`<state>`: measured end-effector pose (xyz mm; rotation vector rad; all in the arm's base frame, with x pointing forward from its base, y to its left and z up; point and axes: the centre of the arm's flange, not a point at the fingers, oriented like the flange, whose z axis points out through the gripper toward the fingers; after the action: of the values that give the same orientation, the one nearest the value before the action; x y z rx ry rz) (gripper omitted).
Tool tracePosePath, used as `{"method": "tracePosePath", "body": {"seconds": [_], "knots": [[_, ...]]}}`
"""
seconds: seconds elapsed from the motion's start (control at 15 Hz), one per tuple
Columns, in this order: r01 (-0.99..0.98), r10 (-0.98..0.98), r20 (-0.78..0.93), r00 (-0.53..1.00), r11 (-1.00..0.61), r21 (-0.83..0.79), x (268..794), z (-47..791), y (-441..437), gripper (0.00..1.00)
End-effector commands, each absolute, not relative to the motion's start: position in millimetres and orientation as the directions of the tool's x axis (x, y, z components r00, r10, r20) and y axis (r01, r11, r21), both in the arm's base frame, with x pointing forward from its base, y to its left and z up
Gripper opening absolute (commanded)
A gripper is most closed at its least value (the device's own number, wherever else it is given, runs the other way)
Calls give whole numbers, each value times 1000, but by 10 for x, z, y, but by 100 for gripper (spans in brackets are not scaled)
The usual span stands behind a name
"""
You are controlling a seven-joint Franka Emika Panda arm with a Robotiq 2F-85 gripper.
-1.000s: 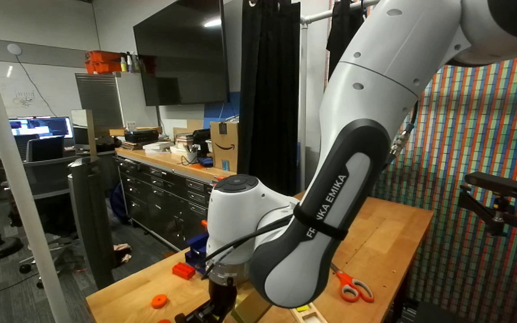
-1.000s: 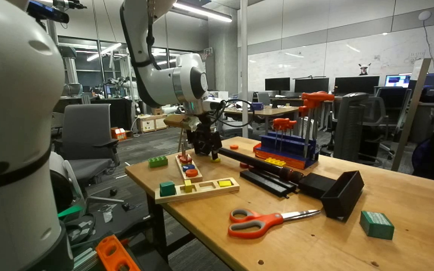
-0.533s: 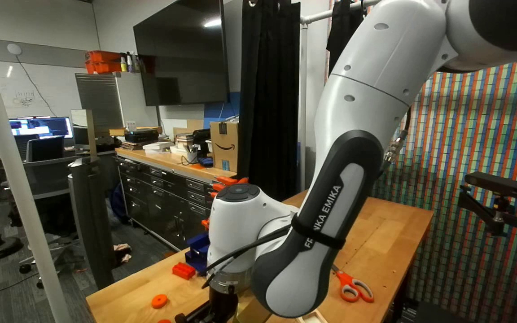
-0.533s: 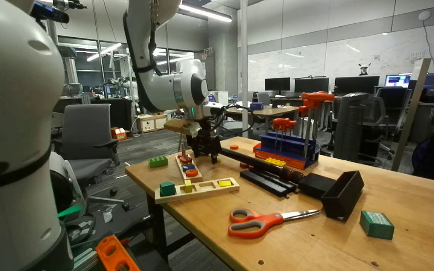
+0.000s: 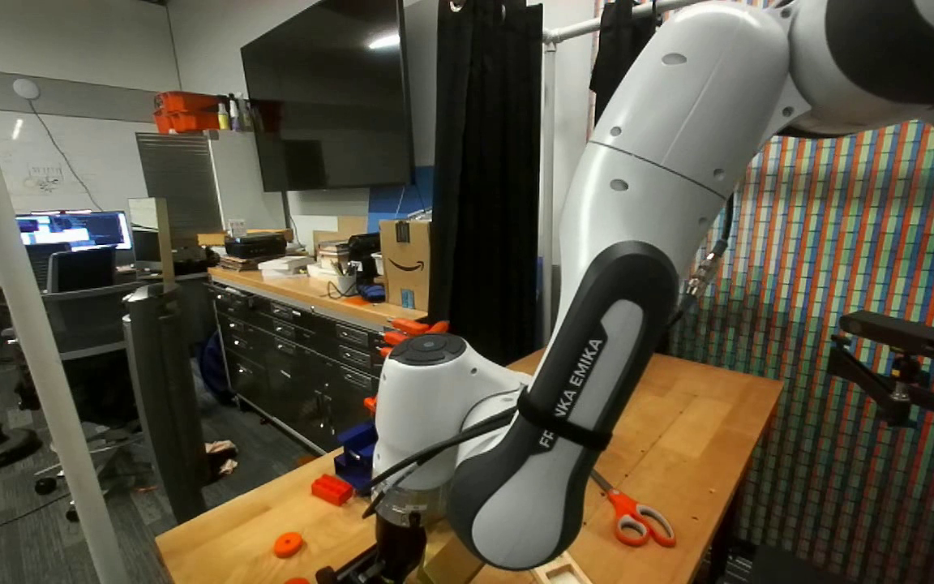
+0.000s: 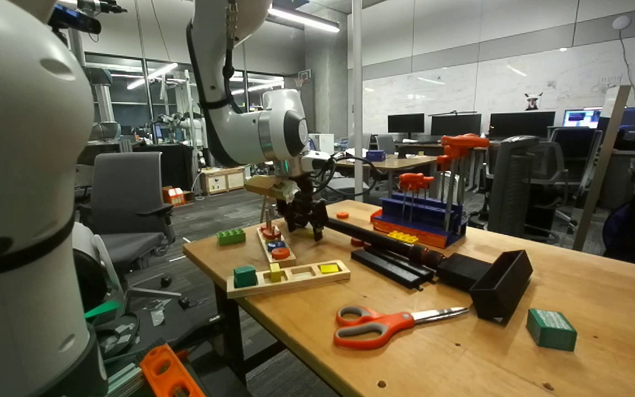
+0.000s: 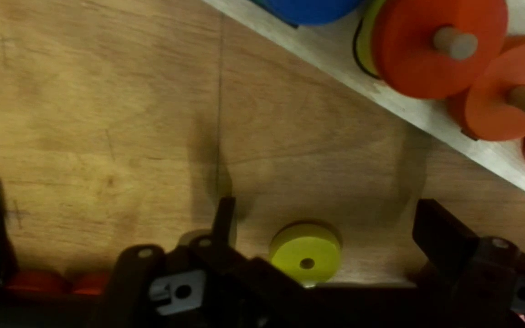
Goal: Take the round orange and yellow blocks from the table and put them on the third and fourth position from the right on the wooden board respectively
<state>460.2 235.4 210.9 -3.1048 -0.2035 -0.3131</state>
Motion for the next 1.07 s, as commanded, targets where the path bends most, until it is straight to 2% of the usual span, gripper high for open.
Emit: {"method": "tracePosePath", "body": {"seconds": [0.0, 1.0], "knots": [[147, 141, 229, 963, -989, -8, 4748, 2117, 2333, 100], [159, 152, 231, 961, -987, -11, 4920, 2021, 2261, 100]]}}
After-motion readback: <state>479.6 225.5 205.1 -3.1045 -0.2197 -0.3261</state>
